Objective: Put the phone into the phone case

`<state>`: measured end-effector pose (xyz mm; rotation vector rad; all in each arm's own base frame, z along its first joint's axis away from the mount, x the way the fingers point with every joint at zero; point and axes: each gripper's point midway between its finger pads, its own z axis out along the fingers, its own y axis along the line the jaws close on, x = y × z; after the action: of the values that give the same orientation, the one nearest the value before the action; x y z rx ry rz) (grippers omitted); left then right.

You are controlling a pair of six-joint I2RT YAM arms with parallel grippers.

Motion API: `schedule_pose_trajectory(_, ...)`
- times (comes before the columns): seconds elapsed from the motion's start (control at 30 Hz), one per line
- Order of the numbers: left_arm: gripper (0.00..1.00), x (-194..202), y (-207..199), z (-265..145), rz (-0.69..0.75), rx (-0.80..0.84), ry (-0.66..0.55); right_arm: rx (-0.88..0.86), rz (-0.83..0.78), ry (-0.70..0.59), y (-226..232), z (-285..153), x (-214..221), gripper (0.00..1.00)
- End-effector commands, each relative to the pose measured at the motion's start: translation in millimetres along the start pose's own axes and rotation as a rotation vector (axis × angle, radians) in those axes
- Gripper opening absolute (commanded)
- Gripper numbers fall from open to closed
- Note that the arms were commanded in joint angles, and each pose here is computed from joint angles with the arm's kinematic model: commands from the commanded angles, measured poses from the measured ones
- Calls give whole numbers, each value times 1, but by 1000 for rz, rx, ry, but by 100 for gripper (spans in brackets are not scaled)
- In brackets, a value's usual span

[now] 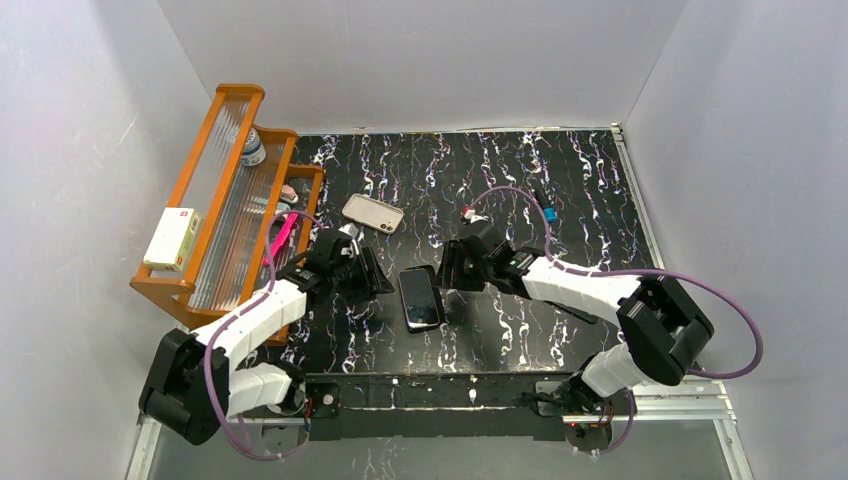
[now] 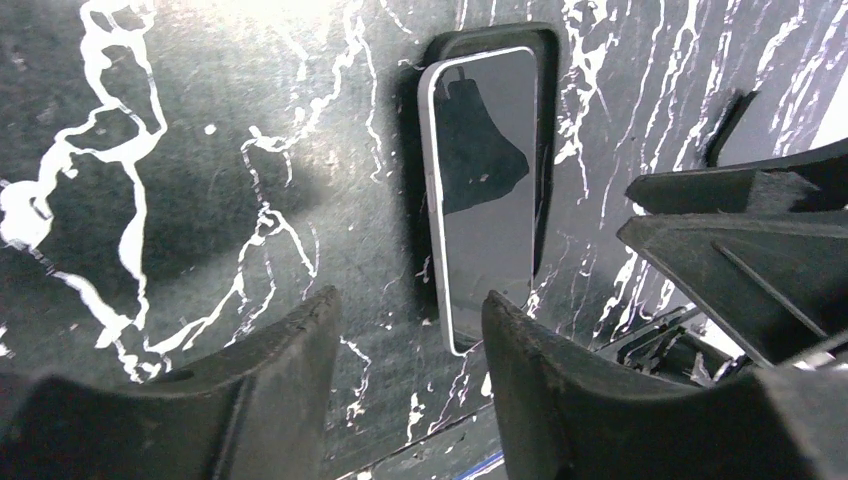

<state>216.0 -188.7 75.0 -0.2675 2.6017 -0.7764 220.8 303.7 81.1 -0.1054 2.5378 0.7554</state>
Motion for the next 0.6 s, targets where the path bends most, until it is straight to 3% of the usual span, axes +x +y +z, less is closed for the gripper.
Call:
schedule_pose_trajectory(0.0,49,3,-16,10,-13,80,11,-98,8,13,2,-4,-3,58)
schedule_pose_trajectory(0.23,39,12,-20,29,-25,122,33,-158,44,72,-5,5,9,57)
schedule_pose_trajectory(0.57,37,28,-15,44,-20,110,73,-196,62,149,-8,16,30,54)
